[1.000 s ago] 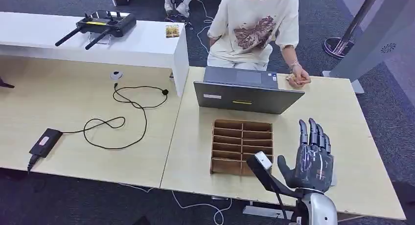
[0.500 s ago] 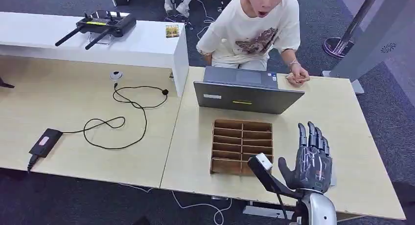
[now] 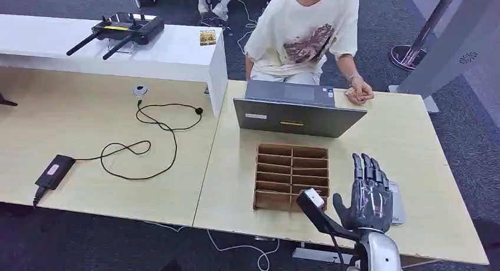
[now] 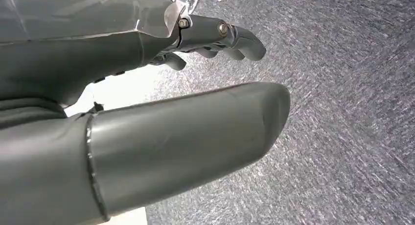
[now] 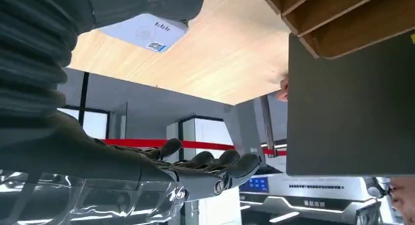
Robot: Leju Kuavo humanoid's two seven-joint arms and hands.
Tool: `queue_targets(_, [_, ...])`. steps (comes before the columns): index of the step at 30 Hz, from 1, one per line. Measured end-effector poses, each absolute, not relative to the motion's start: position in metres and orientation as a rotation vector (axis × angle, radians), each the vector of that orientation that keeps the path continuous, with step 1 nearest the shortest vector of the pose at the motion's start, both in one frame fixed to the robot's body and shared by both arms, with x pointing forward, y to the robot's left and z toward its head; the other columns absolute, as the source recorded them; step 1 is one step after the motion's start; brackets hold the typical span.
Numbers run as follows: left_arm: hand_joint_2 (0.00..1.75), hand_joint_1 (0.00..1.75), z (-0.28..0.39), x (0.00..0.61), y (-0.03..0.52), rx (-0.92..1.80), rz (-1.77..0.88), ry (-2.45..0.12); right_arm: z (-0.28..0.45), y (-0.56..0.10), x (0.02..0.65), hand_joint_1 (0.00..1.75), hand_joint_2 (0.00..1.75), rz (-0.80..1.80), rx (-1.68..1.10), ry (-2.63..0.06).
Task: Pass the card to the sensor for recognition and then transmit it.
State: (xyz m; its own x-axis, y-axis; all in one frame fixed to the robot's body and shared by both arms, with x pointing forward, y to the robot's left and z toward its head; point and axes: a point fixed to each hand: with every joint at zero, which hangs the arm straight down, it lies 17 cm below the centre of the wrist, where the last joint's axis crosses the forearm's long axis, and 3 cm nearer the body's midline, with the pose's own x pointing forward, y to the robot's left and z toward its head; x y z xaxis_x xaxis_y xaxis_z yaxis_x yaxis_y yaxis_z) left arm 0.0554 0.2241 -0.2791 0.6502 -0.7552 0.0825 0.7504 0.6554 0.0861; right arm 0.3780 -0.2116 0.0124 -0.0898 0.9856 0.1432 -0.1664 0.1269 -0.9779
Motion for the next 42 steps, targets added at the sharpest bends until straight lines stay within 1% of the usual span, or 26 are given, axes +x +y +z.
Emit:
queue_targets(2, [0.00,0.00,-0.279,0.055,0.224,0.045,-0.855,-0.115,0.010,-0.212,0.378,0.37,1.75,1.255,-0.940,-1.220])
queue_targets(6, [0.00,0.00,-0.279,0.056,0.224,0.044,-0.855,-0.118,0.008,-0.212,0.378,0.35,1.75,1.258,-0.938,-1.215])
queue_targets(9, [0.00,0.00,-0.279,0.056,0.223,0.044,-0.855,-0.121,0.006,-0.212,0.378,0.37,1.75,1.259,-0.937,-1.213])
queue_targets(10, [0.00,0.00,-0.279,0.056,0.223,0.044,-0.855,-0.121,0.006,-0.212,0.378,0.40,1.75,1.259,-0.937,-1.212])
queue_targets(14, [0.00,0.00,-0.279,0.056,0.223,0.044,-0.855,-0.123,0.003,-0.212,0.377,0.37,1.75,1.263,-0.932,-1.206])
queue_targets(28, [0.00,0.00,-0.279,0.057,0.223,0.043,-0.861,-0.124,-0.007,-0.199,0.375,0.37,1.75,1.308,-0.900,-1.210])
queue_targets(31, [0.00,0.00,-0.279,0.057,0.223,0.044,-0.863,-0.124,-0.010,-0.192,0.373,0.40,1.75,1.324,-0.888,-1.214])
queue_targets(33, [0.00,0.00,-0.279,0.056,0.223,0.044,-0.866,-0.124,-0.013,-0.189,0.372,0.51,1.75,1.333,-0.878,-1.215])
queue_targets(34, [0.00,0.00,-0.279,0.056,0.223,0.044,-0.868,-0.124,-0.013,-0.188,0.372,0.52,1.75,1.333,-0.872,-1.216])
queue_targets(35, [0.00,0.00,-0.279,0.056,0.223,0.044,-0.868,-0.124,-0.014,-0.187,0.372,0.52,1.75,1.333,-0.869,-1.217])
queue_targets(40, [0.00,0.00,-0.279,0.057,0.223,0.044,-0.871,-0.125,-0.019,-0.184,0.372,0.38,1.75,1.338,-0.854,-1.213])
queue_targets(42, [0.00,0.00,-0.279,0.058,0.223,0.045,-0.871,-0.126,-0.020,-0.183,0.372,0.38,1.75,1.342,-0.852,-1.212])
